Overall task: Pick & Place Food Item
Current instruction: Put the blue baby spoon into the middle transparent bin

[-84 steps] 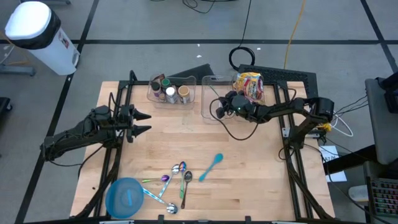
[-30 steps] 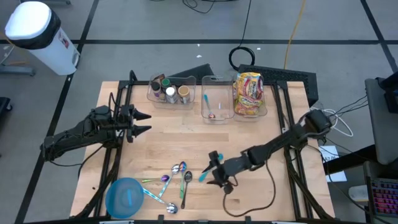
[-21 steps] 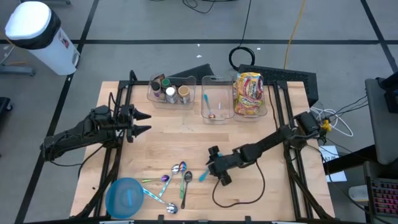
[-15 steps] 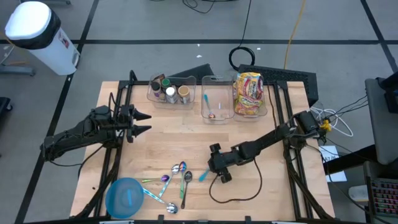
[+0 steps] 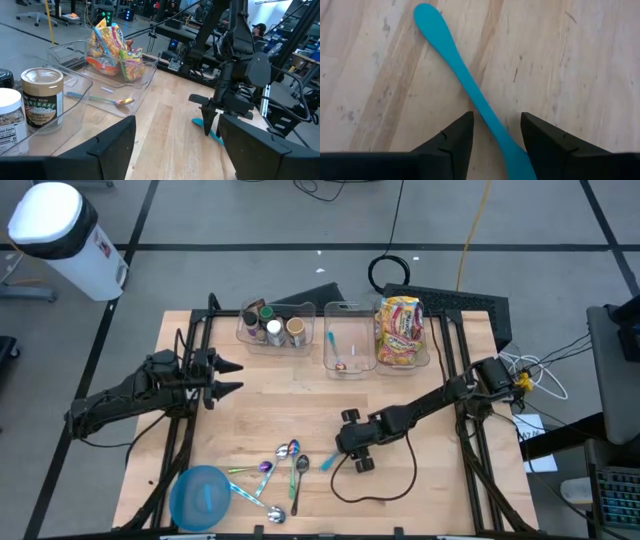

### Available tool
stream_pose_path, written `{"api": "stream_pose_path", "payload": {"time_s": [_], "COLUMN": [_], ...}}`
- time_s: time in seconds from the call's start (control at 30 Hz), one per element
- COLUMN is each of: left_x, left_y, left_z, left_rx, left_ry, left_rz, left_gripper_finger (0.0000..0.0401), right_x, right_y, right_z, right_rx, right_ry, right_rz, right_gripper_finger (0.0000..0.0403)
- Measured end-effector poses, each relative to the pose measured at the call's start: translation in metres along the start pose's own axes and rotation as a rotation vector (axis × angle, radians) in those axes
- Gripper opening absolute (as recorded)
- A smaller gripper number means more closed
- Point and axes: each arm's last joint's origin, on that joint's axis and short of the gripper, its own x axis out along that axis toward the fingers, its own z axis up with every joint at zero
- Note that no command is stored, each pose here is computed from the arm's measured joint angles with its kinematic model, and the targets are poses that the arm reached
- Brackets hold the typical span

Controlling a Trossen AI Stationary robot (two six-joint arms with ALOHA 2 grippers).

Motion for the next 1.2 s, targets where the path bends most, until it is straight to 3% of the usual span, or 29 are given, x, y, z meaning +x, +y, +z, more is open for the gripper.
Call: {"api": "stream_pose_path", "payload": {"time_s": [0.23,0.63,0.9,1.2], "left_x": [0.000,0.000,0.000,0.000], "left_y": [0.000,0.000,0.000,0.000], "left_z": [0.000,0.000,0.000,0.000], "left_rx": [0.000,0.000,0.000,0.000], "left_ry": [0.000,0.000,0.000,-0.001], "left_rz": [0.000,0.000,0.000,0.000], "left_gripper_finger": [0.0297,0.0301,0.0294,0.0307], "right_x": [0.000,-0.002,-0.038,-0.111], "right_y": [0.000,0.000,-0.001,-0.017], "right_z": [-0.007,-0.009,0.003,0.023], "right_rx": [-0.004,0.105,0.113,0.097], "right_ry": [0.071,0.089,-0.062,-0.397], "right_rz": [0.002,-0.001,0.003,-0.004], "right_gripper_finger": [0.0128,0.0033,0.0020,0.0016]}}
